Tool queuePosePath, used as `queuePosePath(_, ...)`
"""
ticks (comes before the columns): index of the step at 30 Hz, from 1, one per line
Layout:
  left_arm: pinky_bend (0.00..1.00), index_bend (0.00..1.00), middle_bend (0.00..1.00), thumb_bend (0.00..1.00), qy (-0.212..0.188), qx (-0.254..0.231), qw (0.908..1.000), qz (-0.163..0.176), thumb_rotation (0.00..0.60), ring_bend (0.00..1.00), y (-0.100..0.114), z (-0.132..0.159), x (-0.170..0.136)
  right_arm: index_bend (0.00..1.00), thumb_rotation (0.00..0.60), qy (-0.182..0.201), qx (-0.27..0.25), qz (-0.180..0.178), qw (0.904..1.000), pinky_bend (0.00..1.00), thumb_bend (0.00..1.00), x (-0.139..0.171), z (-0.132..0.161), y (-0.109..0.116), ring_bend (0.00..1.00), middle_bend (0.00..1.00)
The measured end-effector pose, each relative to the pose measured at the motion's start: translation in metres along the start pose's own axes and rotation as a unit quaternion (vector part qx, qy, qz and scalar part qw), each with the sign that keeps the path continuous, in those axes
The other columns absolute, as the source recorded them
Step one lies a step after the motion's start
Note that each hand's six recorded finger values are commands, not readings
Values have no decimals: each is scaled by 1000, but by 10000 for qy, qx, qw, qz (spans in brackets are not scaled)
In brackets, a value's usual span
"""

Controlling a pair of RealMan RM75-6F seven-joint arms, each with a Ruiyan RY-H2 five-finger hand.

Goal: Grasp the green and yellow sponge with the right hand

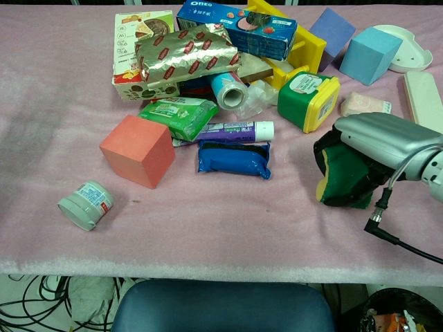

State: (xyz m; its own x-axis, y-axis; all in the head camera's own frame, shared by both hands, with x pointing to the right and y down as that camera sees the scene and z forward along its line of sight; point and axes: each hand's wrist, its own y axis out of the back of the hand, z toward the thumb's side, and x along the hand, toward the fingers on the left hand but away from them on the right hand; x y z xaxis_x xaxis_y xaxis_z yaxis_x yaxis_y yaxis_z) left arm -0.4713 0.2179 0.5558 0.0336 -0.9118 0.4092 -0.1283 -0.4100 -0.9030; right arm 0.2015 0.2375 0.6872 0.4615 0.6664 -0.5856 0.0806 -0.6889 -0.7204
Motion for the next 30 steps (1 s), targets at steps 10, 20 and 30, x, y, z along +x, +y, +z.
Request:
queuePosePath(10,0,0,0,0,-20,20,10000,41,600,0,1,1,-1,751,600,317,-257,-638,9971,693,414,16,14,45,597,616)
queuePosePath(20,0,0,0,0,-53,48,10000,64,600,0,1,3,-3,751,600,413,-388,-1435,9880,692,413,67,4,96,597,616)
queuePosePath(30,0,0,0,0,-106,56,9999,115,600,0,3,4,-4,751,600,448,-845,-2202,9708,692,414,112,-16,128,597,616)
